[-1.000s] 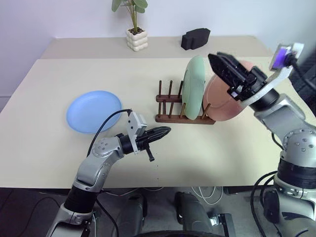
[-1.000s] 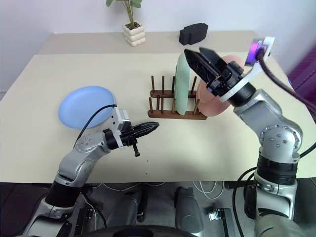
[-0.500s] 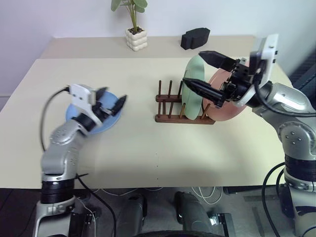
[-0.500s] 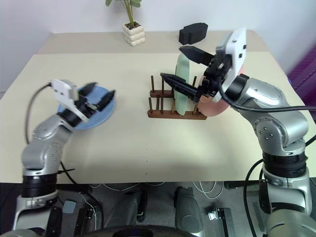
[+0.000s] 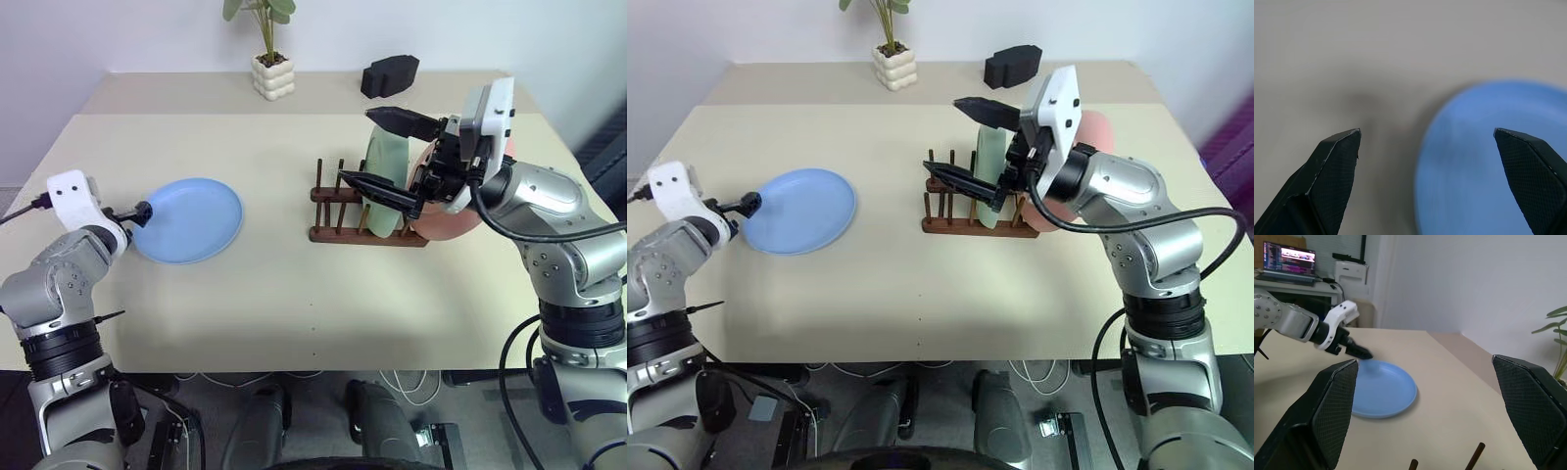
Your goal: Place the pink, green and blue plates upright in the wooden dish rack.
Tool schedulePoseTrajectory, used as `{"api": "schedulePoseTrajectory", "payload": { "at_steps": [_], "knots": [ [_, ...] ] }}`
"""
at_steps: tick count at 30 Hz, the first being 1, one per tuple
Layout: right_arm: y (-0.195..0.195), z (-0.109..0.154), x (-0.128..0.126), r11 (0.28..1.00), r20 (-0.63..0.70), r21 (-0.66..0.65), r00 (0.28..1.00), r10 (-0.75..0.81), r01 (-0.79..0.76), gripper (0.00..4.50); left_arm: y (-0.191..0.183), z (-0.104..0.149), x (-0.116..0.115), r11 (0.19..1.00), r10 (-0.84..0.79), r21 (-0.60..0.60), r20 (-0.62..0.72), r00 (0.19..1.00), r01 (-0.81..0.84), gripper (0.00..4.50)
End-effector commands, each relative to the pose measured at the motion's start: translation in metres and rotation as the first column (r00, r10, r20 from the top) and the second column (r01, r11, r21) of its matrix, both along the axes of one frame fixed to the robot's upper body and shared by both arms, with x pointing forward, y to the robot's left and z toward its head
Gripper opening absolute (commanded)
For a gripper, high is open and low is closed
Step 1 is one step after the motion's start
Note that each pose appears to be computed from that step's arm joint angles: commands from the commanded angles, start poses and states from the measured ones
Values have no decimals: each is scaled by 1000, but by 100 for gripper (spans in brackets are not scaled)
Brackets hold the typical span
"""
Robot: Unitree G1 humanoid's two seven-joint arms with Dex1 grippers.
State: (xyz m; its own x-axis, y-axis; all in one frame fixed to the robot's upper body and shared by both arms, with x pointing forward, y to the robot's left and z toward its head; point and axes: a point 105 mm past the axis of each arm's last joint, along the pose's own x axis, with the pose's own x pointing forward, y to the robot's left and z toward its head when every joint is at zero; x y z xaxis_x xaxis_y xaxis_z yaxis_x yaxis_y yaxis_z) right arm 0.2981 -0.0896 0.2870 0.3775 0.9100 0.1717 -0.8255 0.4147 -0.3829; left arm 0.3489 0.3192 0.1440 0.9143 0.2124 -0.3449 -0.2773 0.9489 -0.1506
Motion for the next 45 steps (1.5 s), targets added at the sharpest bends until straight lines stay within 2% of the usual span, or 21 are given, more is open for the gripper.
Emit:
{"api": "schedulePoseTrajectory", "payload": {
  "at_steps": [1, 4, 7, 9, 12, 14, 19, 21, 23, 25, 31, 35, 39, 45],
  "knots": [
    [-1, 10, -7, 1000, 56, 14, 998, 6, -7, 450, 0, -1, -1, 1000, 3, -9, -33, 999, -3, 446],
    [-2, 8, -8, 1000, 53, 7, 999, 2, -2, 450, 3, -11, -2, 999, 24, -25, -79, 997, -26, 446],
    [-3, 7, -8, 1000, 52, 4, 999, -2, 2, 450, 5, -14, -1, 996, 52, -69, -84, 995, -58, 360],
    [-3, 6, -8, 1000, 52, 1, 999, -4, 4, 450, 5, -14, 0, 993, 65, -93, -68, 996, -72, 269],
    [-3, 5, -8, 1000, 53, -3, 999, -5, 5, 450, 5, -14, 1, 991, 78, -107, -52, 996, -83, 102],
    [-2, 5, -8, 1000, 54, -5, 999, -4, 5, 450, 5, -13, 1, 990, 84, -113, -38, 996, -88, 7],
    [0, 4, -8, 1000, 56, -11, 998, 1, 0, 450, 5, -5, 2, 989, 92, -117, 9, 996, -90, 3],
    [1, 2, -5, 1000, 58, -23, 998, -11, 12, 450, -7, 29, 11, 988, 42, -153, 199, 979, -11, 3],
    [2, 1, -1, 998, 75, -42, 996, -36, 40, 450, -18, 59, 14, 991, -3, -122, 336, 942, 47, 3],
    [4, -2, 6, 990, 149, -107, 986, -74, 91, 450, -38, 96, 17, 991, -75, -63, 464, 883, 117, 3],
    [20, -8, 11, 970, 307, -198, 949, -73, 138, 450, -90, 172, 12, 967, -238, 90, 658, 714, 239, 3],
    [32, -11, 19, 950, 424, -234, 901, -92, 207, 450, -116, 188, 11, 944, -318, 160, 663, 678, 287, 3],
    [47, -20, 29, 917, 543, -288, 836, -82, 277, 450, -144, 192, 13, 922, -386, 240, 623, 680, 304, 3],
    [66, -30, 34, 896, 614, -326, 788, -42, 301, 450, -167, 197, 9, 906, -419, 240, 631, 653, 349, 3]
  ]
}}
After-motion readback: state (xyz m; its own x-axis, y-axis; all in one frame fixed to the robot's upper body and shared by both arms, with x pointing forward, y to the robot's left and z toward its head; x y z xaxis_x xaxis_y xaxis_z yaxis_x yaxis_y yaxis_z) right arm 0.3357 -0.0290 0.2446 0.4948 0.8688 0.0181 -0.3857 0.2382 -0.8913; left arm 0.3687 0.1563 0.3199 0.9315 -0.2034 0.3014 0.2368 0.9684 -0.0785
